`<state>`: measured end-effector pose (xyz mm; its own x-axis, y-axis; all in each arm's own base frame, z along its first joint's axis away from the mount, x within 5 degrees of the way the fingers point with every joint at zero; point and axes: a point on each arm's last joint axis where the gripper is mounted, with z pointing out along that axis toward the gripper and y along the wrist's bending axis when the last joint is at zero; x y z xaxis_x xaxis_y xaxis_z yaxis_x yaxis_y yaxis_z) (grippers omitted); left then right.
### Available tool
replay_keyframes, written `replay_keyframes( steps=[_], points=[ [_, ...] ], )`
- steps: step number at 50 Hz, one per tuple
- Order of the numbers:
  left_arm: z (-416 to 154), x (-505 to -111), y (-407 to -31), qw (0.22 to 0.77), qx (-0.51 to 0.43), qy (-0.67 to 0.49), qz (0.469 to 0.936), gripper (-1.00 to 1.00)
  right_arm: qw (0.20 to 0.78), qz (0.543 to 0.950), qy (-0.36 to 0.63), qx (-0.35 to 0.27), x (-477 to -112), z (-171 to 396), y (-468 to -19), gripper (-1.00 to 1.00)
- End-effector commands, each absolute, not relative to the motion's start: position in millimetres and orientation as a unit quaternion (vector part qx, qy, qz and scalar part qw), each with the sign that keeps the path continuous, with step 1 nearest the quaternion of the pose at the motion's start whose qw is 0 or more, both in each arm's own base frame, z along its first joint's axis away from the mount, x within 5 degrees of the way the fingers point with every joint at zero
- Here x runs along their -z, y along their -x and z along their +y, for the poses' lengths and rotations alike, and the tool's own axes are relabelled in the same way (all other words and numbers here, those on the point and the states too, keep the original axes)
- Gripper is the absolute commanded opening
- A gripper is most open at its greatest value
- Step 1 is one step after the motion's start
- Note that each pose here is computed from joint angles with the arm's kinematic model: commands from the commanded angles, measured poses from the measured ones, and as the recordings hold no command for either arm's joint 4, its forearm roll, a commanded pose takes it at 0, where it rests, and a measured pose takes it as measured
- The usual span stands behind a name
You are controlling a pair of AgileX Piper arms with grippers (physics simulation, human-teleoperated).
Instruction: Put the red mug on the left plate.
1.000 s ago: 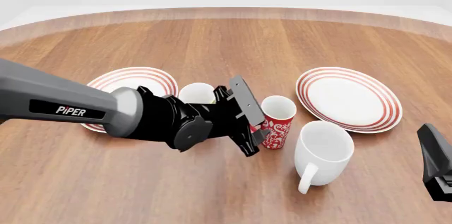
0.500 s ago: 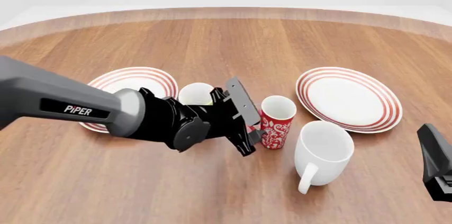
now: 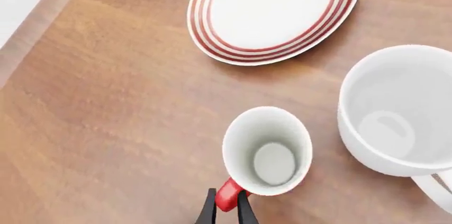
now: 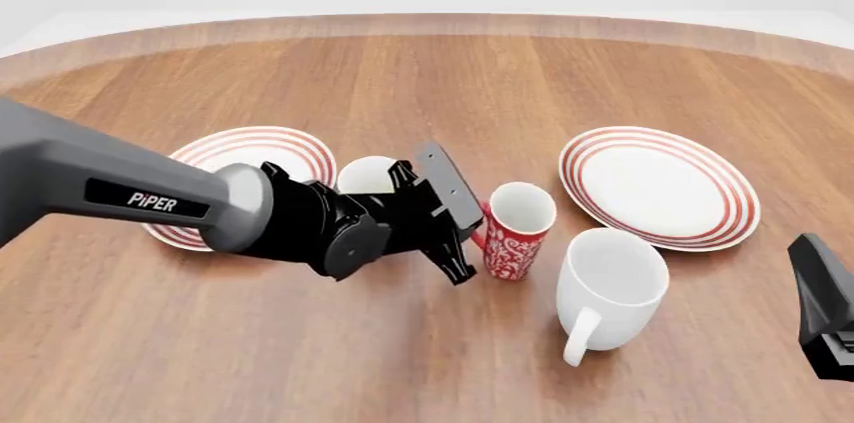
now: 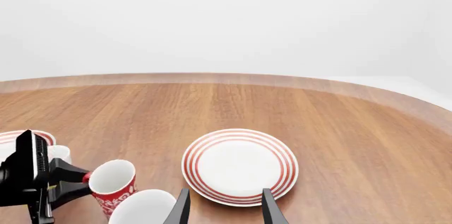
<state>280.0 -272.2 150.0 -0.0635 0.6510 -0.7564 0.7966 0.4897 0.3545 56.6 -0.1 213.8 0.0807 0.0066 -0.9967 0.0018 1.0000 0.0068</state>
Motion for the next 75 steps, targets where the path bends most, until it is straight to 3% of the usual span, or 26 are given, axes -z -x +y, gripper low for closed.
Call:
replay_keyframes(
  steps=[1,16,55,75],
  points=[
    [-264.8,-146.6,-284.0,0.478,0.069,-0.499,0.719,-1.0,0.735,0.678,-0.003,-0.002,-213.7,-0.1,-56.4,1.0],
    [-258.3,-163.2,-279.0,0.488,0.072,-0.492,0.717,-1.0,0.735,0.678,-0.003,-0.001,-213.7,-0.1,-56.4,1.0],
    [-192.3,-302.5,-248.1,0.575,0.058,-0.432,0.692,-1.0,0.735,0.678,-0.003,-0.001,-213.7,-0.1,-56.4,1.0],
    [-147.3,-327.6,-252.2,0.592,0.02,-0.383,0.708,-1.0,0.735,0.678,-0.003,-0.002,-213.7,-0.1,-56.4,1.0]
  ],
)
